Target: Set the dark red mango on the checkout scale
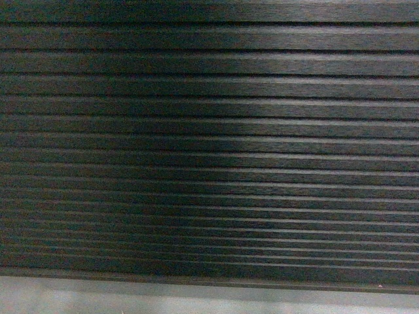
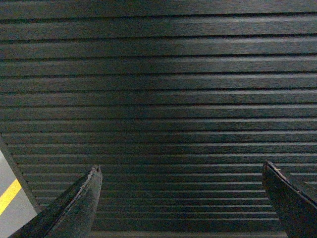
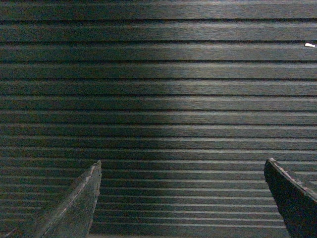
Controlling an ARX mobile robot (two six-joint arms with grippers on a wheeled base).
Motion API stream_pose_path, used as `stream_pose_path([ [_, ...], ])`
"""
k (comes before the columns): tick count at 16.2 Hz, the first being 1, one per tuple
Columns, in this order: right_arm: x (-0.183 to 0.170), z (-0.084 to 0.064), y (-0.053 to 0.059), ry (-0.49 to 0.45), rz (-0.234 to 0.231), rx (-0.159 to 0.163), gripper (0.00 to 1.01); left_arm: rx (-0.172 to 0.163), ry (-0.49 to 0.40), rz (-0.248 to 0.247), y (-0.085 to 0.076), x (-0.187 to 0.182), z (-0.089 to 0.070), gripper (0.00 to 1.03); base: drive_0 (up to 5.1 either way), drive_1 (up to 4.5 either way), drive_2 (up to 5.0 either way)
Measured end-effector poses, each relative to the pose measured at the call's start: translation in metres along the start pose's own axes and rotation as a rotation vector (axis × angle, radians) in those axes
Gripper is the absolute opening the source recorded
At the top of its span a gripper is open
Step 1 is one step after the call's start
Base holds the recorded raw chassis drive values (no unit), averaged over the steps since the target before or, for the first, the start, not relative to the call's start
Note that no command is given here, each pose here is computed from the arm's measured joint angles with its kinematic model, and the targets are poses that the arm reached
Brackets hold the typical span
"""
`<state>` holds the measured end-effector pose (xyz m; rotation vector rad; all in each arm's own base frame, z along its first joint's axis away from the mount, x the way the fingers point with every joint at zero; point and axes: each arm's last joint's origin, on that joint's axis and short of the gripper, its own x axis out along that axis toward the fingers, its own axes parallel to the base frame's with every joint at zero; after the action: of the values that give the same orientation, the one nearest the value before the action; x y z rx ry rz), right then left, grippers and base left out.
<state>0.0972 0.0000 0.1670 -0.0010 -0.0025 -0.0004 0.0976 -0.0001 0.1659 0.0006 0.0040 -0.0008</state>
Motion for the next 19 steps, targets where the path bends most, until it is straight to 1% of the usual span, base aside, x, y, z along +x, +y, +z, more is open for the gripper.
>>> stream_pose_path([
  [19,0.0000,0.0000,0.0000,0.000,0.000,0.000,0.98,0.000,0.000,0.000,0.0000,0.0000,0.0000,0.98,0.0,0.00,0.0],
])
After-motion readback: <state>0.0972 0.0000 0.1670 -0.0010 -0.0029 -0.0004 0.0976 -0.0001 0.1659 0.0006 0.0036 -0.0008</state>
